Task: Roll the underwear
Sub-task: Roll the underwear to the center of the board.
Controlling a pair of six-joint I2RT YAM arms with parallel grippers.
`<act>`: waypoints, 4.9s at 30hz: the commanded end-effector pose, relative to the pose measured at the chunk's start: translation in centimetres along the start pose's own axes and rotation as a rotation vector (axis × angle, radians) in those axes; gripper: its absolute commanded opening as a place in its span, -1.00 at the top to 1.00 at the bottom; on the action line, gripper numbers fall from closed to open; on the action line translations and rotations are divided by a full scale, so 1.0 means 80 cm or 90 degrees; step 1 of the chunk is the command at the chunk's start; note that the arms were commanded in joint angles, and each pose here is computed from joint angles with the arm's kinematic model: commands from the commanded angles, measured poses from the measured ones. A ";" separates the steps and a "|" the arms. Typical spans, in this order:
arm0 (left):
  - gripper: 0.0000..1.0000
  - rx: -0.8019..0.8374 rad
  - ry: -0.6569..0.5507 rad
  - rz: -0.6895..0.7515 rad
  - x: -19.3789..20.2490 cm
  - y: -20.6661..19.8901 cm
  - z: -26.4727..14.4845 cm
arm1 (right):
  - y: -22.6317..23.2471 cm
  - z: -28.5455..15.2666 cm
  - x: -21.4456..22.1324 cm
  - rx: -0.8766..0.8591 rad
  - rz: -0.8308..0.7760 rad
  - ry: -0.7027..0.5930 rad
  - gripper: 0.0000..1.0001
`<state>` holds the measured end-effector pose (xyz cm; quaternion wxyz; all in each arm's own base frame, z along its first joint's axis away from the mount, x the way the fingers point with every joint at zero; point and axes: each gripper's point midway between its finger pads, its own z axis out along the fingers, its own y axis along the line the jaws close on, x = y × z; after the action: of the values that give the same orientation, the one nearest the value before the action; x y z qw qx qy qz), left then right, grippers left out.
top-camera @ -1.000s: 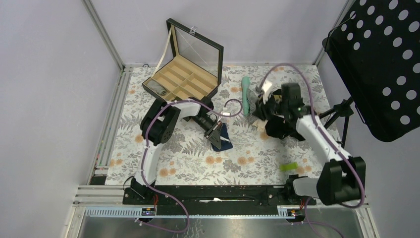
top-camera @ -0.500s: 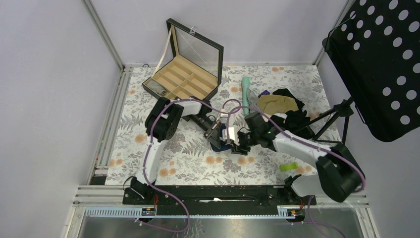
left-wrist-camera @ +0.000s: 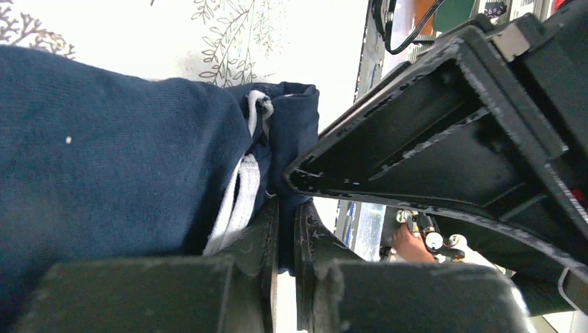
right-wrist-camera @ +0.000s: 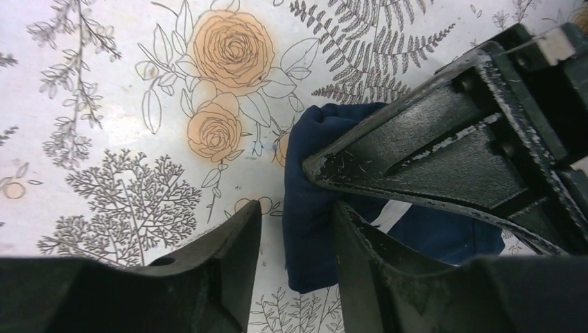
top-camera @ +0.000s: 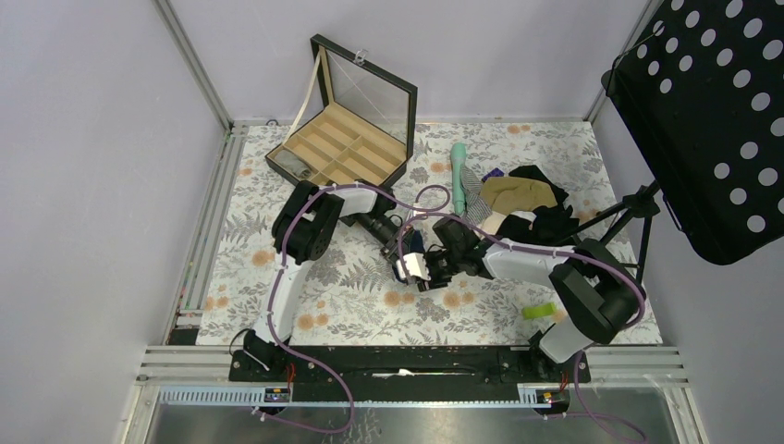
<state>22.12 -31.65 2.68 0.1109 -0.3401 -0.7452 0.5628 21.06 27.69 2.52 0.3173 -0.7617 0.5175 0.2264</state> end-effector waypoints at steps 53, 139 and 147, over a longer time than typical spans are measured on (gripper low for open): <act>0.02 -0.351 -0.024 0.775 -0.020 -0.121 -0.016 | 0.007 0.015 0.107 -0.415 0.734 0.221 0.85; 1.00 -0.076 0.102 0.140 -0.015 0.023 0.034 | 0.008 -0.024 0.016 0.080 -0.024 0.047 -0.08; 0.91 -0.102 0.089 0.141 -0.025 0.016 0.018 | 0.040 -0.019 0.045 0.006 -0.018 0.109 0.80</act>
<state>21.68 -34.36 3.11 0.1030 -0.4313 -0.7250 0.5271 21.27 24.29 2.15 0.3394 -0.7605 0.5352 0.1413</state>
